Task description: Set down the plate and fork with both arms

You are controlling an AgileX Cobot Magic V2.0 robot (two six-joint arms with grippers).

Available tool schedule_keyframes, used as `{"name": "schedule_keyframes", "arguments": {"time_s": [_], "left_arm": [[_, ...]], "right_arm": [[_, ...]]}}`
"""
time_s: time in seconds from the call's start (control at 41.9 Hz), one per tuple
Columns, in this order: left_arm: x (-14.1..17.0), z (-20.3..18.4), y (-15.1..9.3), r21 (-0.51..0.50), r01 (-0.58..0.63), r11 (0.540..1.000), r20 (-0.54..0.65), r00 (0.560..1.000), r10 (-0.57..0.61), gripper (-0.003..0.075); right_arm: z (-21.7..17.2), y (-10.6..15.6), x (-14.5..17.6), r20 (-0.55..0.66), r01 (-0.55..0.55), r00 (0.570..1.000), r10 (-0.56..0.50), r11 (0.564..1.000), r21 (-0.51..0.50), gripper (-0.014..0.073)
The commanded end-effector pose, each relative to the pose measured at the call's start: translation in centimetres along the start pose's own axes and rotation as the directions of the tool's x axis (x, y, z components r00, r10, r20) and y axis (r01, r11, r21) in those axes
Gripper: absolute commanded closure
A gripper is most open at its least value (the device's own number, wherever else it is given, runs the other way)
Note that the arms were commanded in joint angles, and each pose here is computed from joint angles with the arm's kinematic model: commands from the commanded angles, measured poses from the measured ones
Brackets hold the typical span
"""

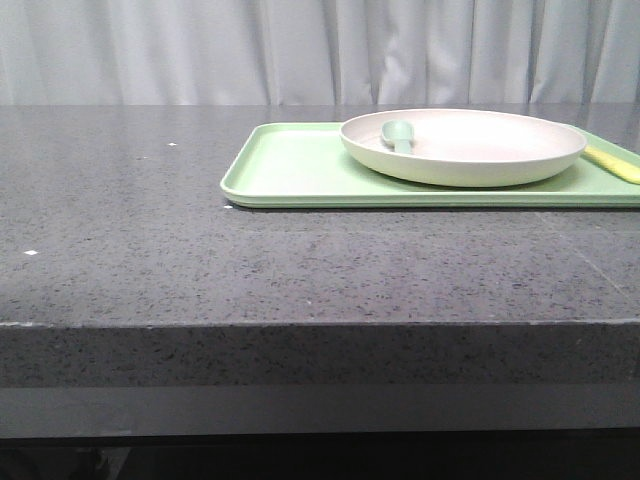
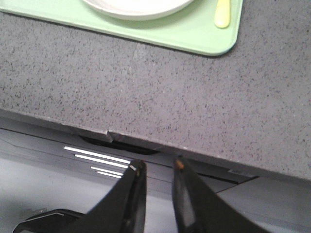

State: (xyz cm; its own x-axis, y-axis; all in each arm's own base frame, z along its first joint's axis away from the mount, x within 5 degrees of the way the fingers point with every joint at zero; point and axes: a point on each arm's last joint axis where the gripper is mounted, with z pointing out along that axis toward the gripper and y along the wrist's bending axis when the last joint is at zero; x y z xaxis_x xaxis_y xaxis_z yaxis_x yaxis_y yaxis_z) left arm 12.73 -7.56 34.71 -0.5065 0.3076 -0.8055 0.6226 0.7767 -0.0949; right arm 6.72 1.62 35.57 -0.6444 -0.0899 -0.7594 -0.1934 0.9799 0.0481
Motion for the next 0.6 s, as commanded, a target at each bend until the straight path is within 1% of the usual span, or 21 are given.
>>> {"name": "schedule_keyframes", "arguments": {"time_s": [0.0,0.215,0.311,0.358,0.454,0.478,0.573], "left_arm": [[-1.4,-0.5,0.1,-0.016,0.024,1.0,0.109,0.994,-0.022,0.0438],[-1.1,0.1,0.3,-0.015,0.032,0.999,0.09,0.996,-0.03,0.0438],[-1.0,0.3,0.6,-0.043,0.006,0.999,0.068,0.998,-0.003,0.0438],[-1.0,0.5,0.9,-0.065,0.015,0.998,0.058,0.998,-0.011,0.0447],[-1.1,0.4,1.8,-0.141,0.104,0.985,0.086,0.992,-0.092,0.0512],[-1.1,0.3,2.1,-0.162,0.124,0.979,0.089,0.99,-0.111,0.0538],[-1.0,0.0,2.9,-0.228,0.171,0.959,0.105,0.983,-0.15,0.062]], "right_arm": [[-0.5,-0.1,-1.3,0.105,0.004,0.994,-0.005,1.0,0.011,0.0414],[-0.5,-0.1,-1.3,0.114,0.004,0.993,-0.005,1.0,0.012,0.0414],[-0.5,-0.1,-1.4,0.118,0.003,0.993,-0.005,1.0,0.012,0.0414],[-0.5,-0.1,-1.4,0.123,0.003,0.992,-0.005,1.0,0.013,0.0414],[-0.5,-0.1,-1.6,0.142,0.003,0.99,-0.005,1.0,0.015,0.0415],[-0.5,-0.1,-1.6,0.145,0.003,0.989,-0.005,1.0,0.015,0.0415],[-0.6,-0.1,-1.7,0.154,-0.005,0.988,0.003,1.0,0.015,0.0427]]}}
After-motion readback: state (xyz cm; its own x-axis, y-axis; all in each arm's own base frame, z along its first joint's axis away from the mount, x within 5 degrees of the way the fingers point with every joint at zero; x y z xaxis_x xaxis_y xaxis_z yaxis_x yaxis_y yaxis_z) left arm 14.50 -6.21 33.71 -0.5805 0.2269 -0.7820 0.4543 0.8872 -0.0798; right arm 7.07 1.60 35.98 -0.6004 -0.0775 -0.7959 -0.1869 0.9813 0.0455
